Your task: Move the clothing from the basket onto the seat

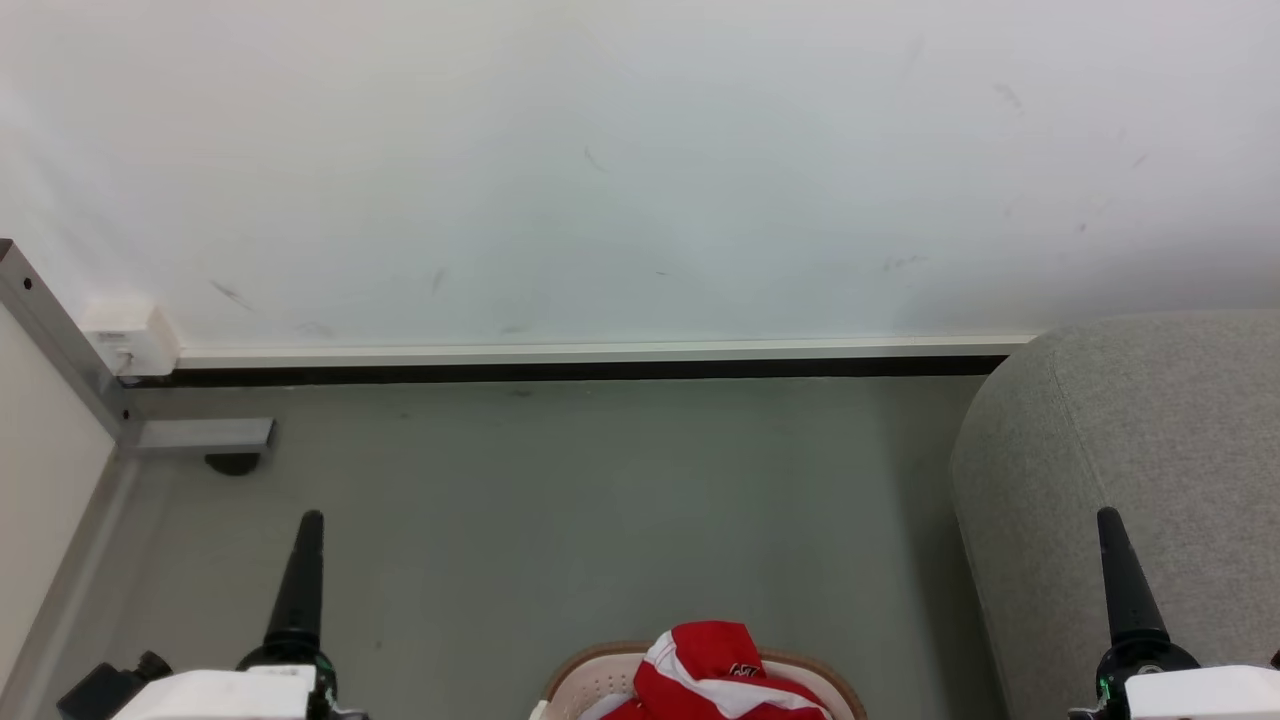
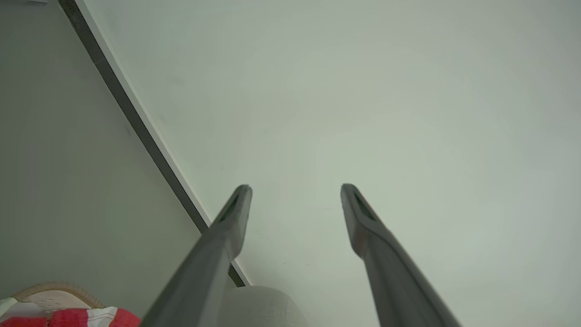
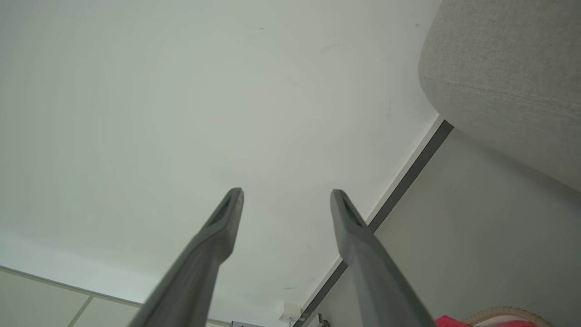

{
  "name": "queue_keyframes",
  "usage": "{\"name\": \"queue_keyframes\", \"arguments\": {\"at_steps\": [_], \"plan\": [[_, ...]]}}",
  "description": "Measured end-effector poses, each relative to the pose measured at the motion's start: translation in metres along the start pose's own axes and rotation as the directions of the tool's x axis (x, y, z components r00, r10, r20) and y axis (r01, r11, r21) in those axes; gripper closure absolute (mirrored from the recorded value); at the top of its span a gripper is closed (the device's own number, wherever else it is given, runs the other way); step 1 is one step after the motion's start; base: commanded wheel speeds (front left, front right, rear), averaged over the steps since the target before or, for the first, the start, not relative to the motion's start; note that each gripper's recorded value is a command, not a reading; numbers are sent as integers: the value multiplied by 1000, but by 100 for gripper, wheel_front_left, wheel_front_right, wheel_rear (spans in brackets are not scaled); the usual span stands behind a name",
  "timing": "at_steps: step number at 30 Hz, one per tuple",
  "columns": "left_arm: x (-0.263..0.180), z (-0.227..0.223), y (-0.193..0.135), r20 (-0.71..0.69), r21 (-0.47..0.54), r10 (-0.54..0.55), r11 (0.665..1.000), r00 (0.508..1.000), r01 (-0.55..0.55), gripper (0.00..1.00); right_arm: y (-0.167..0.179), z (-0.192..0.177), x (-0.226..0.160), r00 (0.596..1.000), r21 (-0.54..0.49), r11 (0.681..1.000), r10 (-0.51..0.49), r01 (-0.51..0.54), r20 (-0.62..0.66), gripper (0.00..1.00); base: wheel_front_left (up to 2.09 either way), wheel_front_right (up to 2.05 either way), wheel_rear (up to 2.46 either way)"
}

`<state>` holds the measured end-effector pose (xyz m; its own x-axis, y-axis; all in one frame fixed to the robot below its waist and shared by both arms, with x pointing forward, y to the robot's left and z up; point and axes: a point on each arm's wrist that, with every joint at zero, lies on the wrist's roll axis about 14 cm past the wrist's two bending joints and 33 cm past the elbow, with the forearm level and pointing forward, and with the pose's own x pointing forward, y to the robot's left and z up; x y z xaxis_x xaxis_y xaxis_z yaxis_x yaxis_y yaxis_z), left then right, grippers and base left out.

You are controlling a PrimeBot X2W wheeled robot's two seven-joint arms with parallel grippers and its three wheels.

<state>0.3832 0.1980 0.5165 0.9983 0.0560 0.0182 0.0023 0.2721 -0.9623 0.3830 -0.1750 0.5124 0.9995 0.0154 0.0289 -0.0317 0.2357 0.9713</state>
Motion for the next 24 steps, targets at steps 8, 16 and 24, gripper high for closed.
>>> {"name": "queue_keyframes", "arguments": {"at_steps": [8, 16, 24], "plan": [[1, 0, -9, 4, 175, -32, 984, 999, 30, 0, 4, -4, 0, 1000, -171, 985, 24, -25, -7, 0, 0, 0, 0], [0, 0, -18, 10, 350, -70, 935, 997, 62, 0, 5, -3, -2, 999, -354, 934, 38, -40, -12, 0, 0, 0, 0], [-1, -8, -20, -21, 531, -86, 843, 996, 84, 0, 1, -5, -4, 999, -509, 859, 38, -45, -23, 0, 0, 0, 0]]}}
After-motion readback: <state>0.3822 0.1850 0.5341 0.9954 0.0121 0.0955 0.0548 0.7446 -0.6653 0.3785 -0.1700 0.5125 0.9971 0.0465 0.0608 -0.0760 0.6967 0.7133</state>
